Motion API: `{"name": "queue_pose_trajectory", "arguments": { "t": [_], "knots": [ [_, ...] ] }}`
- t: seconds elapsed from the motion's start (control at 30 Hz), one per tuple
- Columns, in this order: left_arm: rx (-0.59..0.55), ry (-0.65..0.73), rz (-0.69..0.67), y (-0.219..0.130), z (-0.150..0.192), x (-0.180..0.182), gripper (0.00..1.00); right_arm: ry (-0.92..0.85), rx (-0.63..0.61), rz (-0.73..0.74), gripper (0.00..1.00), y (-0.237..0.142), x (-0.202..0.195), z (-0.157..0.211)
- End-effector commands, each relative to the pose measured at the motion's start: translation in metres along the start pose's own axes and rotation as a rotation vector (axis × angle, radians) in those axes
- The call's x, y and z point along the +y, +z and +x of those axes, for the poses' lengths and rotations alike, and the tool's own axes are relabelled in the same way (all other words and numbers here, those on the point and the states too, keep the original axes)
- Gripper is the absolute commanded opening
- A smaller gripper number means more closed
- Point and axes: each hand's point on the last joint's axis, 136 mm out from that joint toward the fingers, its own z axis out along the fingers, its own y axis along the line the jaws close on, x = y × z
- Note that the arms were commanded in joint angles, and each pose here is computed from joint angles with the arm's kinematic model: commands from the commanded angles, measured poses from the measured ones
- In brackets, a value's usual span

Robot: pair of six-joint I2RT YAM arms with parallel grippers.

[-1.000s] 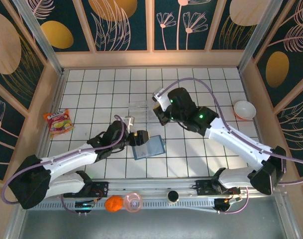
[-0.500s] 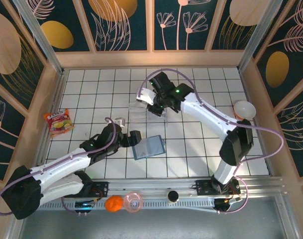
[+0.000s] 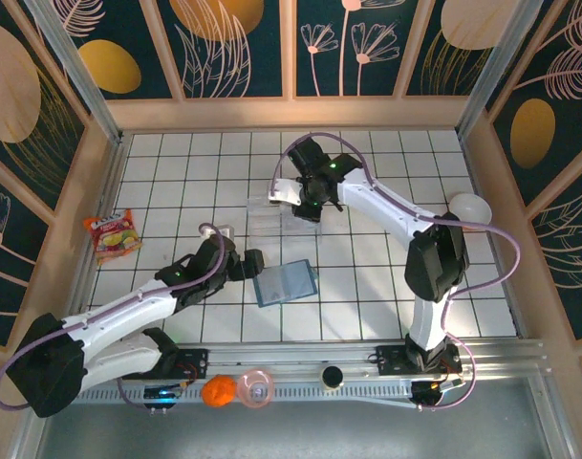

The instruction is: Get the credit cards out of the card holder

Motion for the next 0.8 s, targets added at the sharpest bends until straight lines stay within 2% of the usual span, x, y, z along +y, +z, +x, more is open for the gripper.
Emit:
{"name": "queue_pose_trajectory", "arguments": {
  "t": [0.0,0.77],
  "knots": [
    [0.001,0.02,-0.035,0.001,-0.004,0.004,0.96,-0.079,0.028,-0.052,0.0,0.005,0.006,0.011],
    [0.031,0.01,-0.059,0.015,0.0,0.008,0.97,-0.086,0.062,-0.101,0.0,0.03,0.009,0.039]
  ]
}}
